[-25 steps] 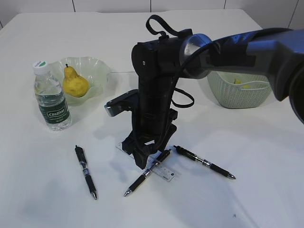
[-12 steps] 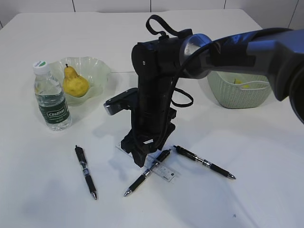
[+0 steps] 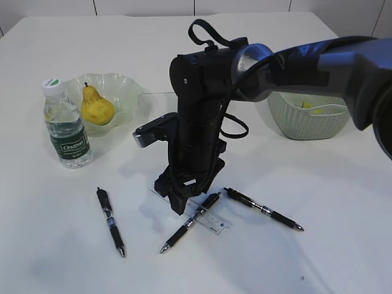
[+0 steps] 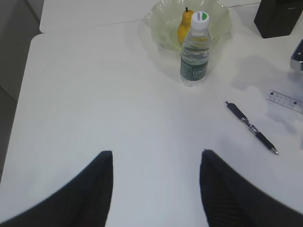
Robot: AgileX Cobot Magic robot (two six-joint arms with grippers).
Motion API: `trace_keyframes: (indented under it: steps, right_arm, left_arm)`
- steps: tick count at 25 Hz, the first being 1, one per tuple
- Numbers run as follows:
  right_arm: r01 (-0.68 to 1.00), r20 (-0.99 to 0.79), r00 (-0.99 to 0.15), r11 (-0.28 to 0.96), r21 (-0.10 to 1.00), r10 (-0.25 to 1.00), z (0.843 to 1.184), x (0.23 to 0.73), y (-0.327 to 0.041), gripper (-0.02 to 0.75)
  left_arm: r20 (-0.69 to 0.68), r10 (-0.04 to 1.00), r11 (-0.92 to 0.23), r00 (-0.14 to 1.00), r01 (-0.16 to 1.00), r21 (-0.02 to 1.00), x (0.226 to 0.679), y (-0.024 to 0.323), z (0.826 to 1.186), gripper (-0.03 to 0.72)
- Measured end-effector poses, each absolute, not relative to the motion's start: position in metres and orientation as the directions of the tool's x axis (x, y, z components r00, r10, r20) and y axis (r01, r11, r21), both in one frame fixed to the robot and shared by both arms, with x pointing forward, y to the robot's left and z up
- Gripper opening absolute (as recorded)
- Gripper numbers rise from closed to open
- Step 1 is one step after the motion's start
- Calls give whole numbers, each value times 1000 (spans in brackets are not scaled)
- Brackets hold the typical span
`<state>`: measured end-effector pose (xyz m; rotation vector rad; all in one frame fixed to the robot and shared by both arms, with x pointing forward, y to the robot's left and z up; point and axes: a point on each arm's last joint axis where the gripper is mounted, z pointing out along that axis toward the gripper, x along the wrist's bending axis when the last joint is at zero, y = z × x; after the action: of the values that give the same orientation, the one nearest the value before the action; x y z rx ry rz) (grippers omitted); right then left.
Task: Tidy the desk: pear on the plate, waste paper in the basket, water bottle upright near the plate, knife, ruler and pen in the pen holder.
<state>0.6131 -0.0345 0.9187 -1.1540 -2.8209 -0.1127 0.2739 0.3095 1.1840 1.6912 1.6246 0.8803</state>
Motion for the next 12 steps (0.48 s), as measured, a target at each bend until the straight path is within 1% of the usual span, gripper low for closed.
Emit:
trace_keyframes:
  steps: [12]
  right_arm:
    - [704, 117, -709, 709, 49, 696, 918, 614, -33, 566]
  left_arm:
    - [42, 999, -45, 18, 581, 813, 274, 309, 1184, 412]
